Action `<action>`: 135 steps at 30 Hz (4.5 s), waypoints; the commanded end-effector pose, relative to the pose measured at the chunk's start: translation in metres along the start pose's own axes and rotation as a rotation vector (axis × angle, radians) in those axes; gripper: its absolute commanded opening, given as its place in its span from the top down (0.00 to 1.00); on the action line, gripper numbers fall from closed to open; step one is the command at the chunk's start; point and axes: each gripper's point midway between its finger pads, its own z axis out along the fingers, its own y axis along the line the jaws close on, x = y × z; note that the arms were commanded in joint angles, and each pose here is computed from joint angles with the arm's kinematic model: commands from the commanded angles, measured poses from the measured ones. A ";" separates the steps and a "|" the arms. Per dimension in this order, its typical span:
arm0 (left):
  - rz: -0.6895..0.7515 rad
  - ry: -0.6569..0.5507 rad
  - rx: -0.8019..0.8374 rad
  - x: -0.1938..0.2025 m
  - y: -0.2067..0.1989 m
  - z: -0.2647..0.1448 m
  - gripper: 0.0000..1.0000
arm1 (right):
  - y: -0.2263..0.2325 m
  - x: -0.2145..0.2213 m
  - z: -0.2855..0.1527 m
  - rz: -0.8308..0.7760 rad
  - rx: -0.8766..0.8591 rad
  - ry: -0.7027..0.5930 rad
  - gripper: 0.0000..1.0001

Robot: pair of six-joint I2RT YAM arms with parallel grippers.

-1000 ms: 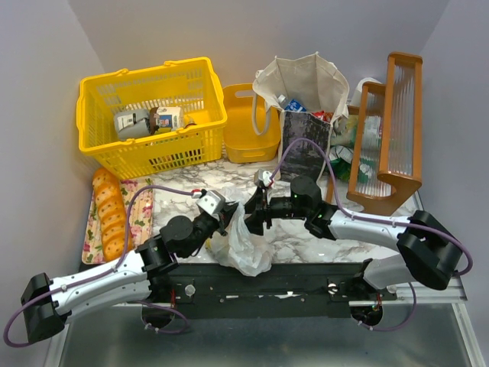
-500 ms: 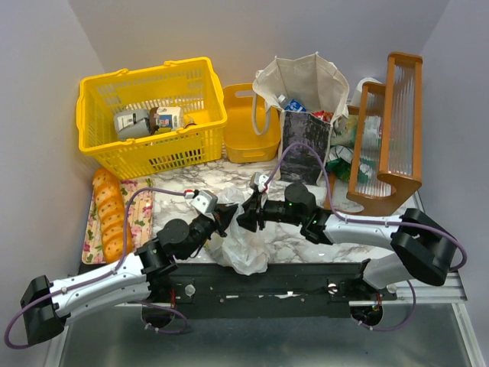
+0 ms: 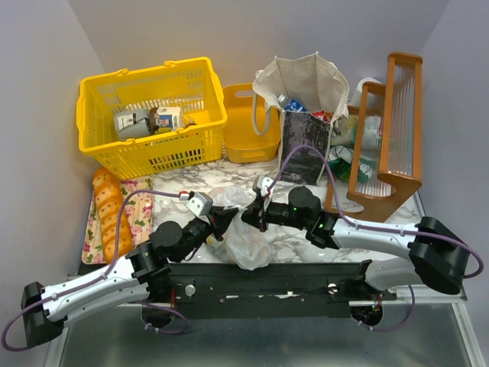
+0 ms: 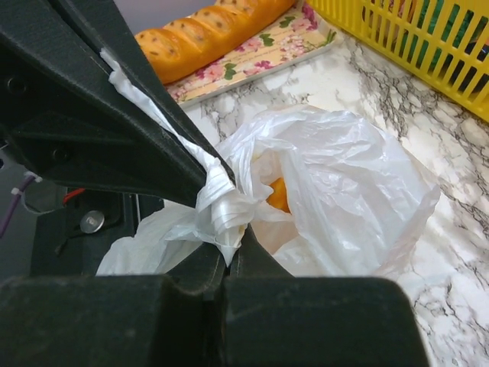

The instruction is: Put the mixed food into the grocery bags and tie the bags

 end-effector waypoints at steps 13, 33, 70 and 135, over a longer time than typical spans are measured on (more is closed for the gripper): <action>0.061 0.018 -0.077 -0.023 0.013 -0.008 0.36 | -0.011 0.015 -0.027 -0.011 0.075 0.108 0.99; -0.125 0.081 -0.272 0.013 0.043 -0.011 0.70 | -0.033 0.023 -0.043 0.009 0.226 0.281 0.99; -0.977 0.202 -0.367 0.045 -0.002 0.034 0.26 | -0.018 0.028 -0.024 -0.153 0.209 0.271 0.99; -0.712 -0.179 0.319 -0.020 -0.020 -0.010 1.00 | 0.005 -0.019 -0.026 0.048 -0.096 -0.020 0.46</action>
